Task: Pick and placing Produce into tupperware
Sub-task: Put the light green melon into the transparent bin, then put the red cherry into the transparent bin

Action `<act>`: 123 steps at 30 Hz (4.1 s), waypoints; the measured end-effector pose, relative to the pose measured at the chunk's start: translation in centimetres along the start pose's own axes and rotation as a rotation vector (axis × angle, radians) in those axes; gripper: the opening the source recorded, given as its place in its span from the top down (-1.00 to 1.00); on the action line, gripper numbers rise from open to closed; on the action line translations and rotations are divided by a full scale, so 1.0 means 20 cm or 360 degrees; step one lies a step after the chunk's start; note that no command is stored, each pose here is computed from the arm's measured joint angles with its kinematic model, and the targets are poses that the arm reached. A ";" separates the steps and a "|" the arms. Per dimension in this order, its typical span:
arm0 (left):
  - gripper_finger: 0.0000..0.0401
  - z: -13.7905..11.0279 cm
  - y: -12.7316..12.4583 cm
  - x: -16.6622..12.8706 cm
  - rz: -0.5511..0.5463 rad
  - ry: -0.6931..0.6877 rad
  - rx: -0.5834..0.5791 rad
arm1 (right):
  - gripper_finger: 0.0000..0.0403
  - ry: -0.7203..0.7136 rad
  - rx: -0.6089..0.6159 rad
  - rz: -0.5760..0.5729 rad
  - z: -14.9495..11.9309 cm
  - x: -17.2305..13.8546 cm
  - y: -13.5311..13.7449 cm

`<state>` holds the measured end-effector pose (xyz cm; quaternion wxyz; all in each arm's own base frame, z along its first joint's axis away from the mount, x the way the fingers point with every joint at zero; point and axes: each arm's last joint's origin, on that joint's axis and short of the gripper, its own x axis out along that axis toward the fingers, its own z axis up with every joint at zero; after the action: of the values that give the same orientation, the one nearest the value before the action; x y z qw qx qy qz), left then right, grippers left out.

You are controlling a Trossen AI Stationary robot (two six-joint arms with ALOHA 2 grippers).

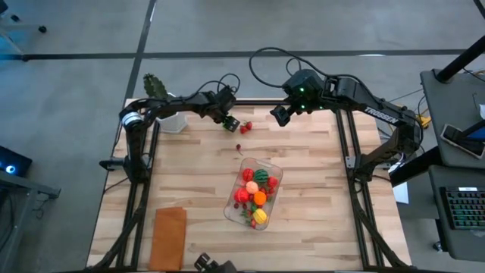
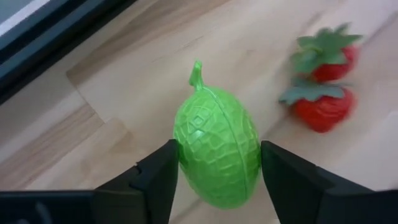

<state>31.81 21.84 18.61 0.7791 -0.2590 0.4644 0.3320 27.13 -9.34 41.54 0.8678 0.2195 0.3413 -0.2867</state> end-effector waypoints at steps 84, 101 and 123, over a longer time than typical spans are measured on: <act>-0.53 -0.24 -0.51 -0.01 -0.0101 0.0073 -0.0530 | -0.80 -0.0042 0.0060 -0.0100 -0.22 -0.23 -0.14; -0.14 -0.24 -0.50 0.00 -0.0099 0.0072 -0.0548 | -0.80 -0.0053 0.0081 -0.0096 -0.21 -0.23 -0.14; -0.02 -0.26 -0.49 0.07 -0.0071 0.0146 -0.0757 | -0.80 -0.0052 0.0156 -0.0097 -0.22 -0.23 -0.14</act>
<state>36.87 12.19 15.99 0.6814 -0.4602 0.4022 0.4027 20.55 -7.39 41.36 0.8524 0.2467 0.3190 -0.3329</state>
